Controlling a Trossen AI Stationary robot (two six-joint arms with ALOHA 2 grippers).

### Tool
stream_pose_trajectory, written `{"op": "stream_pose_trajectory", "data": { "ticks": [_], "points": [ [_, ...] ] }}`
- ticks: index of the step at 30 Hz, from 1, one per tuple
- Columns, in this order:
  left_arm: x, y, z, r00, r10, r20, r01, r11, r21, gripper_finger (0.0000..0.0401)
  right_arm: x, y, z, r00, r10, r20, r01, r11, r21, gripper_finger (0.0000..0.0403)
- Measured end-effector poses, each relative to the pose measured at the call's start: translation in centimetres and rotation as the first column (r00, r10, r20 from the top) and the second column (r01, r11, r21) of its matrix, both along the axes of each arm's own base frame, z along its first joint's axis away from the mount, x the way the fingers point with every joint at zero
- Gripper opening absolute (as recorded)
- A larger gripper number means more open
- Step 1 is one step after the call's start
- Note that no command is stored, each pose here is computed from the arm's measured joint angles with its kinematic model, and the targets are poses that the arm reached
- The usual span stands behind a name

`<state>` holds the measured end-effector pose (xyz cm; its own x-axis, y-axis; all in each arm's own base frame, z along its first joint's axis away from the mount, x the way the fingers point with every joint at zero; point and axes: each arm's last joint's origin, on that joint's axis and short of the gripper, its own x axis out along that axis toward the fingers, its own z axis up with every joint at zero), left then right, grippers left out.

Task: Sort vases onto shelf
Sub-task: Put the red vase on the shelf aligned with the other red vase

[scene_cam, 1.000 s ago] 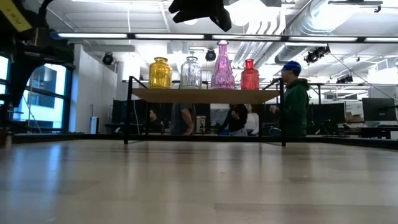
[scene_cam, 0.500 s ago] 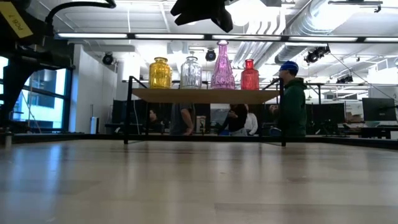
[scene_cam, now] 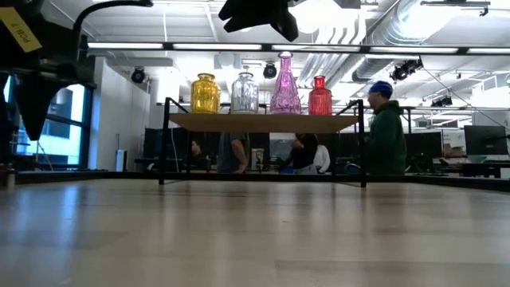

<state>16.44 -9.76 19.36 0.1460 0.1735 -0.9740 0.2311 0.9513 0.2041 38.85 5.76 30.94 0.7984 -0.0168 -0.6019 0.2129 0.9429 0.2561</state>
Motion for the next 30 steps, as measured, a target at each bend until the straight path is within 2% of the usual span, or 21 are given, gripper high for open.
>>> {"op": "stream_pose_trajectory", "data": {
  "ticks": [7,13,18,27,30],
  "points": [
    [-0.1,-0.1,0.0,1.0,0.017,-0.017,-0.018,0.999,-0.034,0.0158,0.0,0.0,0.0,1.0,0.02,-0.001,-0.02,0.999,-0.03,0.0071],
    [-0.2,0.0,0.0,0.996,-0.078,-0.047,0.078,0.997,-0.008,0.0181,0.0,0.1,0.0,0.999,0.04,-0.002,-0.04,0.999,-0.024,0.0071],
    [-0.7,0.2,-0.8,0.985,-0.139,-0.098,0.138,0.99,-0.016,0.0186,0.0,0.1,0.0,0.999,0.046,-0.002,-0.046,0.999,-0.02,0.0071],
    [-0.6,0.2,-0.9,0.986,-0.137,-0.1,0.136,0.991,-0.023,0.0186,0.1,0.0,0.2,1.0,-0.002,0.019,0.001,0.999,0.037,0.0071],
    [-0.8,0.1,-1.2,0.984,-0.125,-0.127,0.116,0.99,-0.079,0.0186,0.1,0.0,0.2,1.0,-0.01,0.022,0.009,0.999,0.042,0.0071]
  ]
}}
